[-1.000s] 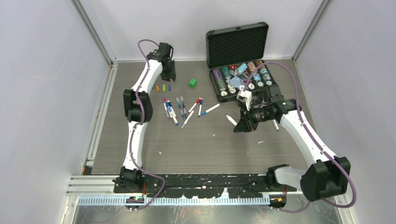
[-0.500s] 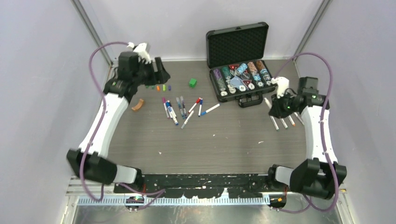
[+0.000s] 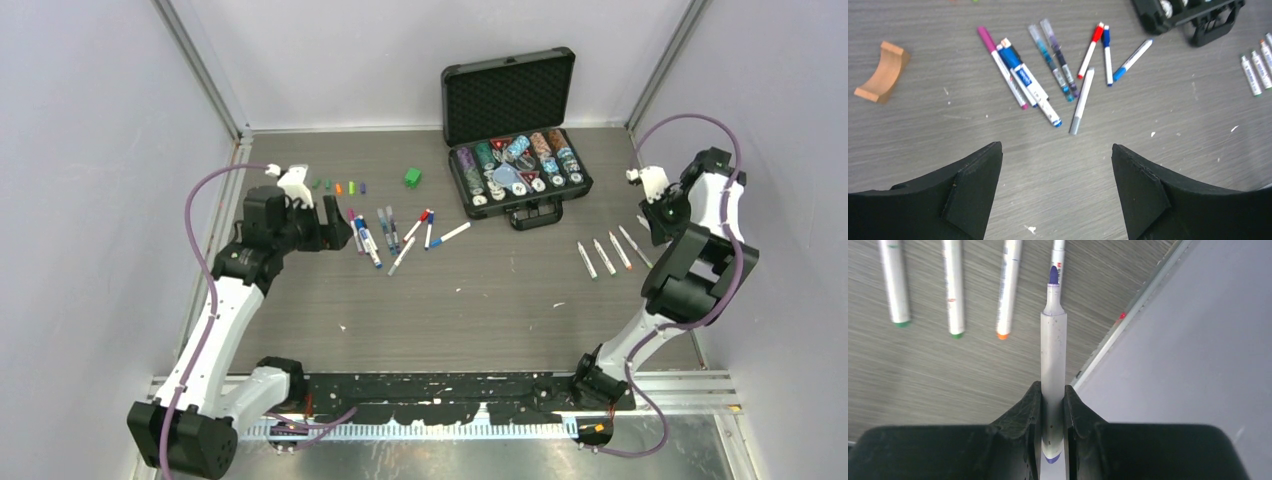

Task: Open the pen caps
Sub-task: Place the pen at the center of the board.

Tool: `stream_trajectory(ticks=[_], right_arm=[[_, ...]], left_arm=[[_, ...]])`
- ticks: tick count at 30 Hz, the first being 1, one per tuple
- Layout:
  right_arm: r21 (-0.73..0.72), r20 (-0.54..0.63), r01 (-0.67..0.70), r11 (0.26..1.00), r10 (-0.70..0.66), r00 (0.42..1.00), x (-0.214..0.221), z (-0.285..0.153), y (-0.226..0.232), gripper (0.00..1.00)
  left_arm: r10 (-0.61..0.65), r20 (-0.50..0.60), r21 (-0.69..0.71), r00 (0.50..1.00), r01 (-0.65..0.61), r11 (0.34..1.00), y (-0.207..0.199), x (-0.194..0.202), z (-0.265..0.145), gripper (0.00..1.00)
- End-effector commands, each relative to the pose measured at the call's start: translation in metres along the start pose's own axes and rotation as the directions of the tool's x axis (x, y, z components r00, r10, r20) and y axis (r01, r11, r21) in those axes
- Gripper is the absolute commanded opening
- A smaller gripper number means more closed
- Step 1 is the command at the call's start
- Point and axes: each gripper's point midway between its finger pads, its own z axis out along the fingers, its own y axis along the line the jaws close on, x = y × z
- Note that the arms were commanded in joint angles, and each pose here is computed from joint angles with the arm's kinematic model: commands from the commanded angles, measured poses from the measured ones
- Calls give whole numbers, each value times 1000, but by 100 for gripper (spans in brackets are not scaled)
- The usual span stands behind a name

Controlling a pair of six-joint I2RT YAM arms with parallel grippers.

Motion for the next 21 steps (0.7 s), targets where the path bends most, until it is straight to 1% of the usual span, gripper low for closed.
stream_trajectory(ticks=[1, 6, 7, 9, 13, 21], right_arm=[[73, -75, 112, 991, -106, 991, 3, 5, -36, 5], [112, -135, 116, 987, -100, 986, 10, 28, -58, 7], [130, -164, 121, 984, -99, 981, 14, 30, -63, 8], [142, -180, 125, 982, -99, 979, 15, 35, -69, 8], [134, -186, 105, 985, -79, 979, 13, 46, -75, 8], [92, -207, 100, 991, -79, 975, 7, 68, -66, 11]], left_arm=[[54, -5, -31, 999, -54, 998, 9, 11, -7, 82], [52, -6, -42, 999, -52, 998, 11, 14, -9, 82], [50, -7, -43, 999, -50, 998, 12, 14, -8, 82], [43, -12, -44, 999, -43, 998, 12, 15, -7, 82], [37, -21, -48, 999, -38, 998, 13, 17, -5, 82], [42, -22, -63, 999, -43, 997, 16, 17, -7, 82]])
